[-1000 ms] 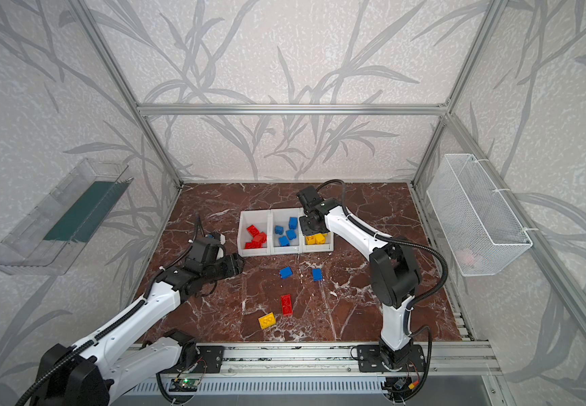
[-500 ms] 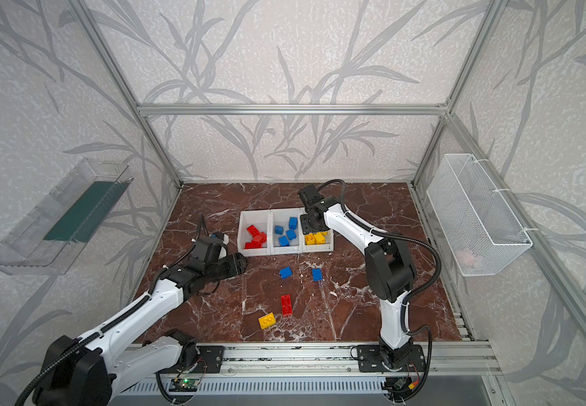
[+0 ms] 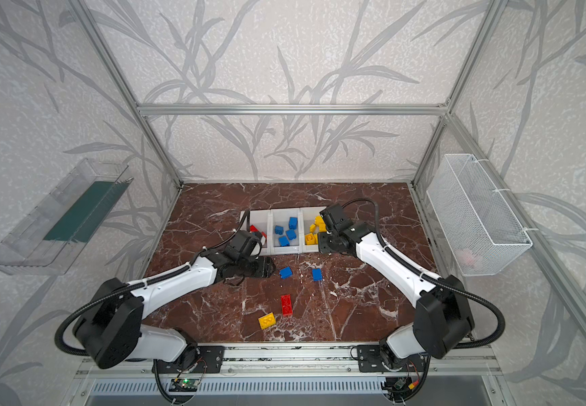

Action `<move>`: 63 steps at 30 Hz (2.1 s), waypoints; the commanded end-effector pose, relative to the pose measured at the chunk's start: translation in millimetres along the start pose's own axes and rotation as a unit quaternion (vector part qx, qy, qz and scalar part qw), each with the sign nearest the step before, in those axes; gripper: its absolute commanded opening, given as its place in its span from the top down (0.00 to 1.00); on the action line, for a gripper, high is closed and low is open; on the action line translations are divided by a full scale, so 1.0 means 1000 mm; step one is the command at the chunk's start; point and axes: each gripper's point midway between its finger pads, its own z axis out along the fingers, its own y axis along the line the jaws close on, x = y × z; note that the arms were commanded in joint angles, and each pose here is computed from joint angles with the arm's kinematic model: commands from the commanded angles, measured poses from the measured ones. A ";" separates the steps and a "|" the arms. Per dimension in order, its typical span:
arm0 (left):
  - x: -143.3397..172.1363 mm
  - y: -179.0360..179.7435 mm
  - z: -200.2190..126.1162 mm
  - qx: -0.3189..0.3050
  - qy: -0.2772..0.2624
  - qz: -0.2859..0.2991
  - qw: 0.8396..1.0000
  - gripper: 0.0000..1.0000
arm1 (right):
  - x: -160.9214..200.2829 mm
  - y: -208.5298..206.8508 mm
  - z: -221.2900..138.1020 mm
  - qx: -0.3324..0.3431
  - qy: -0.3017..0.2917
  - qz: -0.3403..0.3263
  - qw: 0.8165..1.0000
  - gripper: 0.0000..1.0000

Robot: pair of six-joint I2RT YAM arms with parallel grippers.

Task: Sort the legos into containers by color
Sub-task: Place the lego in the container, then pick up the lego from the center of the table, then place the lego in the container.

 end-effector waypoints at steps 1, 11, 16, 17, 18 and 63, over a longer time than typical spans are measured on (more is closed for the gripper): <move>0.001 -0.011 0.010 -0.002 0.041 0.062 0.997 0.30 | 0.019 -0.015 -0.010 0.016 -0.001 0.021 1.000 0.41; 0.002 -0.027 0.041 -0.022 0.102 0.170 0.980 0.30 | 0.044 -0.035 -0.018 0.030 -0.020 0.057 0.998 0.40; 0.003 -0.031 0.052 -0.028 0.116 0.200 0.972 0.30 | 0.043 -0.034 -0.017 0.029 -0.016 0.055 0.998 0.40; 0.004 -0.030 0.054 -0.032 0.119 0.205 0.971 0.30 | 0.043 -0.034 -0.017 0.027 -0.016 0.055 0.998 0.40; 0.004 -0.030 0.055 -0.034 0.123 0.208 0.970 0.30 | 0.043 -0.033 -0.016 0.027 -0.015 0.055 0.998 0.40; -0.153 -0.020 0.019 -0.039 -0.039 0.091 0.994 0.65 | 0.055 -0.043 -0.022 0.036 -0.023 0.070 0.997 0.40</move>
